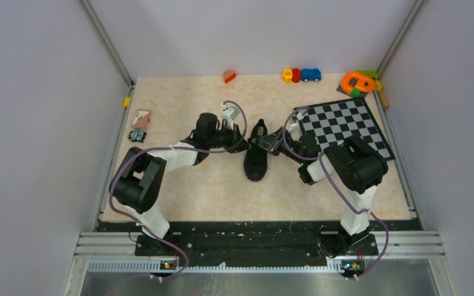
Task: Tie the shoes
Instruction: Tie the shoelace on the shoe.
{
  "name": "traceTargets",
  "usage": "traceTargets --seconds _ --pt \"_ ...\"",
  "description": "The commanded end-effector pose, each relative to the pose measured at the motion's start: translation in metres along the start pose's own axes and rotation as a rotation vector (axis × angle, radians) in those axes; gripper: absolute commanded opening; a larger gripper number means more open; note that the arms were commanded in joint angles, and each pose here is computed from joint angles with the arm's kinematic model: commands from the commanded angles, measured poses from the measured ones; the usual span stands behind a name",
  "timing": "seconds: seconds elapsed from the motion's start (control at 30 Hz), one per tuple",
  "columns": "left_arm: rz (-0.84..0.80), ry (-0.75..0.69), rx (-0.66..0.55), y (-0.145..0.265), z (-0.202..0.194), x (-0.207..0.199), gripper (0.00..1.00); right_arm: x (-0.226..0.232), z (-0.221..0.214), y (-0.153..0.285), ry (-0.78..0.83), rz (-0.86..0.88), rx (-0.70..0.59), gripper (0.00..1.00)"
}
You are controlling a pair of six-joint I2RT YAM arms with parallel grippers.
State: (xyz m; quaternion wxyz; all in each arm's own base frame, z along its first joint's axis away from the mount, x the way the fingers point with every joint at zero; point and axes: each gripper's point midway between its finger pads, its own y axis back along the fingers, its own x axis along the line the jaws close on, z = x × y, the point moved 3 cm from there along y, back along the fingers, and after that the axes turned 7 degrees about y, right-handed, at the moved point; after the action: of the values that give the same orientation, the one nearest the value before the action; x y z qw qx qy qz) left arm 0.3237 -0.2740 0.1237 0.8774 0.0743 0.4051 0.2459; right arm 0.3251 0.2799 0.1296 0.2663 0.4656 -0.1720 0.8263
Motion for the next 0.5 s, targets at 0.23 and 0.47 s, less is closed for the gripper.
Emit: traceTargets --seconds 0.23,0.47 --pt "0.197 -0.229 0.031 0.017 0.037 0.003 0.0 -0.003 0.016 0.027 0.166 -0.242 -0.023 0.21" --pt "0.281 -0.342 0.11 0.022 0.051 -0.001 0.0 -0.014 0.025 0.051 0.318 -0.467 0.052 0.26"
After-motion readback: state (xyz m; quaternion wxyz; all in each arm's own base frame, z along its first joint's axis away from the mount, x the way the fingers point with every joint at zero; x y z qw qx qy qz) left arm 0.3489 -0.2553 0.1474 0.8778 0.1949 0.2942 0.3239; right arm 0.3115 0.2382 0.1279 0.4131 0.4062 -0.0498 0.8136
